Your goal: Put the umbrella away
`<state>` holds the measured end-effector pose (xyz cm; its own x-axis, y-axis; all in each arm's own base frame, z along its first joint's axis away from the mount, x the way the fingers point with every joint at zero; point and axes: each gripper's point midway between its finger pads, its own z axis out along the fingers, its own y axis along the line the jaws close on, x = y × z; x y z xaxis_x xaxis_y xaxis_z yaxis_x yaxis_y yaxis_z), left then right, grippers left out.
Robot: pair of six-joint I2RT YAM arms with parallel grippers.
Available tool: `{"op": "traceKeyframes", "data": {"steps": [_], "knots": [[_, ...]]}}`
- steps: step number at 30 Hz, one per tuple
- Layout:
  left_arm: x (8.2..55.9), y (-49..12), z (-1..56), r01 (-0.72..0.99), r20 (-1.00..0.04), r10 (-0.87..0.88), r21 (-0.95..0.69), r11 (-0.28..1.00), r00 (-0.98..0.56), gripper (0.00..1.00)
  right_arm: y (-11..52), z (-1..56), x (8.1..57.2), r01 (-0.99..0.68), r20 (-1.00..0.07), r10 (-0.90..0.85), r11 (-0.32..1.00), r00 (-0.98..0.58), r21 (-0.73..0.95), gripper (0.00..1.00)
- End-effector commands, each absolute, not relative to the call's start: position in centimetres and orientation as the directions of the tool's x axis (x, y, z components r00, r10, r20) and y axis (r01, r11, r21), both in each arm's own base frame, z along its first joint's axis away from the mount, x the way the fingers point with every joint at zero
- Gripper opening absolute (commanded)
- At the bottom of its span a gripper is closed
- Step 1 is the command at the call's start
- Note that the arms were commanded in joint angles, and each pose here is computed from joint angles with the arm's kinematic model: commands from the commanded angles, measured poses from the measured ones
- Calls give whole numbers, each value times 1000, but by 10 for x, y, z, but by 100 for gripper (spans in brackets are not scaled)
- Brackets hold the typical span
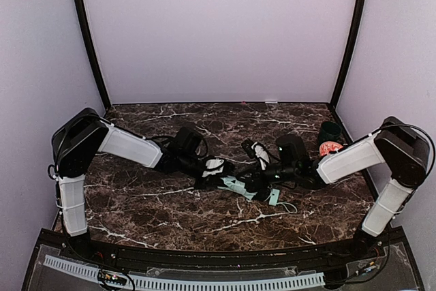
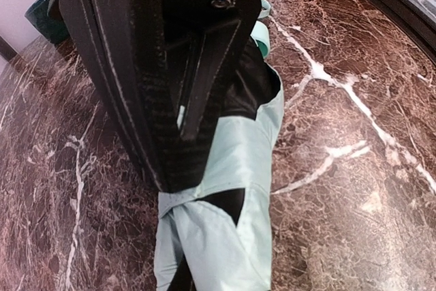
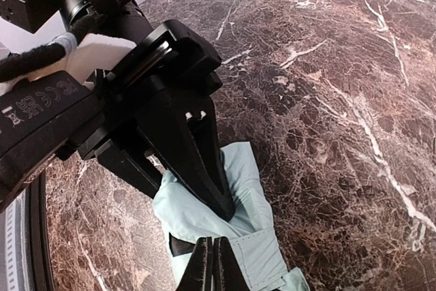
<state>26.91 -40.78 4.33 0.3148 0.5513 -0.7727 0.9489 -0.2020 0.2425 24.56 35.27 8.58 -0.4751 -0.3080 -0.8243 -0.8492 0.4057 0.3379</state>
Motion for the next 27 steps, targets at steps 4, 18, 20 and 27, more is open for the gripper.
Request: {"op": "traceKeyframes", "data": {"steps": [4,18,20,27], "knots": [[257,-327,-61,1000,-519,855,0,-30,25,0,359,67,208,-790,-716,-343,343,-608,507,7],[256,-326,-58,997,-530,845,44,-60,74,0,356,120,169,-836,-727,-427,153,-538,528,34],[254,-327,-57,996,-533,841,59,-73,93,0,351,146,179,-877,-778,-408,163,-477,452,37],[248,-327,-55,990,-533,835,82,-111,138,0,315,138,269,-857,-754,-515,501,-407,121,57]]}}
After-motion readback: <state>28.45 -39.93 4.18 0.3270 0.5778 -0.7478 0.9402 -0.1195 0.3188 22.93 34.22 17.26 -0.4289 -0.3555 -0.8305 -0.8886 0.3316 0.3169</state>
